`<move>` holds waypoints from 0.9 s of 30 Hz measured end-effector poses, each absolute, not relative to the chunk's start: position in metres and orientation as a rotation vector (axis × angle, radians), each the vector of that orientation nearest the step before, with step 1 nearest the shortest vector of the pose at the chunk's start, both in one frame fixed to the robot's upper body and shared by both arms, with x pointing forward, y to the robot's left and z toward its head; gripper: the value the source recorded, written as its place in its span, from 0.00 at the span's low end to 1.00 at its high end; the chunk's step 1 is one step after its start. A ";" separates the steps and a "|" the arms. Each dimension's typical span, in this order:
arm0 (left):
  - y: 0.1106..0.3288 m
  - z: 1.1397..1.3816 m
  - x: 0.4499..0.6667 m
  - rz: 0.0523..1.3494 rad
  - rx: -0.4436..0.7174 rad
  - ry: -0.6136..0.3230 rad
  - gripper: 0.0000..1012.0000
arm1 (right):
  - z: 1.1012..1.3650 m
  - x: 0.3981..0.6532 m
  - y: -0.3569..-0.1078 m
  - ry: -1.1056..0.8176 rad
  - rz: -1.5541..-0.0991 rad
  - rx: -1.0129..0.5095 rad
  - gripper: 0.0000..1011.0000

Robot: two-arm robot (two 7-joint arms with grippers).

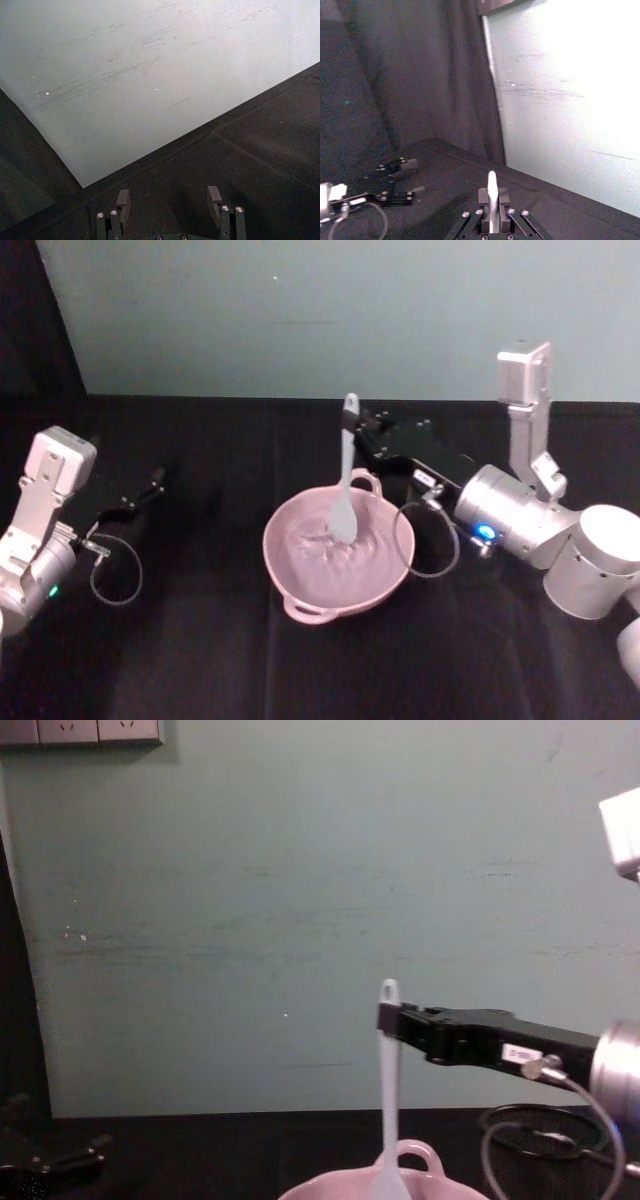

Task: Use the one hand to pick up the spoon and stir the clear water in the bowl.

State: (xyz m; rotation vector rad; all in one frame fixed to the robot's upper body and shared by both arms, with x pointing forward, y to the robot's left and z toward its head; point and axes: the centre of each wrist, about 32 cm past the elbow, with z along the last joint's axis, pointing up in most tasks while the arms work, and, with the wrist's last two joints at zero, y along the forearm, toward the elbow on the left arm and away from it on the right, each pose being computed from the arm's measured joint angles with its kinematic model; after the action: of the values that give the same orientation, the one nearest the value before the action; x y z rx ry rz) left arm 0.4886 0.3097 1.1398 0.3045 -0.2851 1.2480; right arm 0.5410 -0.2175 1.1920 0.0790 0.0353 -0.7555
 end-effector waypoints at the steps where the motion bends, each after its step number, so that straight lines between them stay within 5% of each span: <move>1: 0.310 1.140 0.489 1.248 0.304 -0.285 1.00 | 1.192 0.541 -0.220 0.035 -0.764 0.079 0.12; 14: 0.310 1.140 0.489 1.248 0.304 -0.285 1.00 | 1.203 0.517 -0.240 -0.006 -0.773 0.051 0.12; 27: 0.310 1.140 0.489 1.248 0.304 -0.285 1.00 | 1.205 0.498 -0.212 -0.010 -0.653 0.036 0.12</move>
State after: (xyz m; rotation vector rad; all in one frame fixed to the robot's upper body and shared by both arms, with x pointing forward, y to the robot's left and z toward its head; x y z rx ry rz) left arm 0.4886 0.3097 1.1398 0.3045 -0.2850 1.2480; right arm 0.4976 -0.2123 1.2050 0.0356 -0.0097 -0.6531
